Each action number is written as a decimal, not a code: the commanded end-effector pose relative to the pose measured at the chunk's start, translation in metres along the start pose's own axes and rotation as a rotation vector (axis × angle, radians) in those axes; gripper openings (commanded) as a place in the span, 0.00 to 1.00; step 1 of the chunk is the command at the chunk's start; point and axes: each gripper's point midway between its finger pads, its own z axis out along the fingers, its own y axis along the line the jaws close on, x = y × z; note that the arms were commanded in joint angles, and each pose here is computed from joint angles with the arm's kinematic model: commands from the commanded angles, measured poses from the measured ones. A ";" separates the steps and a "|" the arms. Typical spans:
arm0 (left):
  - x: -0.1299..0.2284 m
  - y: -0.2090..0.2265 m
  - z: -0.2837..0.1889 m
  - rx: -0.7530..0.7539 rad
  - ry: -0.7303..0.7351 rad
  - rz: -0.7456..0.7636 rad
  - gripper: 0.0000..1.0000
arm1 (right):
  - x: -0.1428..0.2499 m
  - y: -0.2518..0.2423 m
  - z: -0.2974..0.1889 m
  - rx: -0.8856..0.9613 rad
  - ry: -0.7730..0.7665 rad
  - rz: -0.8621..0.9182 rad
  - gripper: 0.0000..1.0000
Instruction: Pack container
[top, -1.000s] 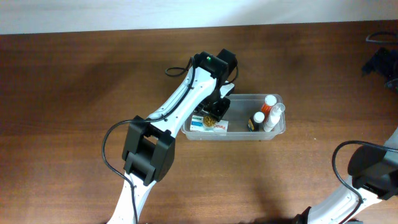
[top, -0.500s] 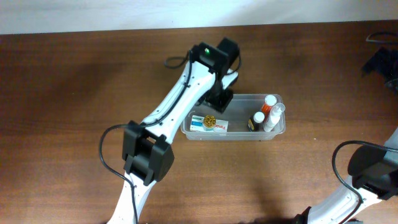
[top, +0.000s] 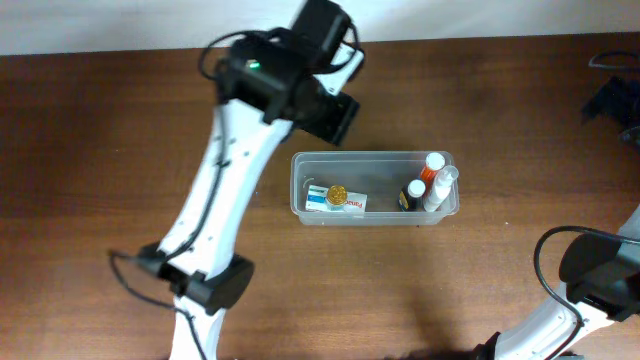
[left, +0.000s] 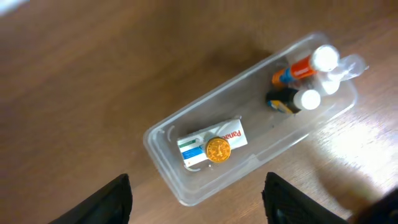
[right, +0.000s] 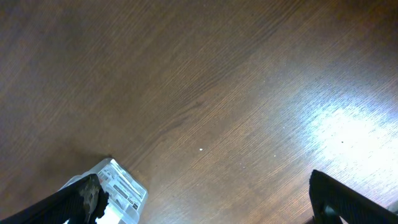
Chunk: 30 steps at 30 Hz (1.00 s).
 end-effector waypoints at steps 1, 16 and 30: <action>0.004 0.000 -0.047 -0.014 -0.086 0.005 0.73 | 0.003 0.000 -0.003 -0.003 0.000 0.011 0.98; 0.125 0.004 -0.130 -0.053 -0.054 -0.076 0.94 | 0.003 0.000 -0.003 -0.003 0.000 0.011 0.98; 0.140 0.003 -0.144 -0.048 -0.082 -0.045 1.00 | 0.003 0.000 -0.003 -0.003 0.000 0.011 0.98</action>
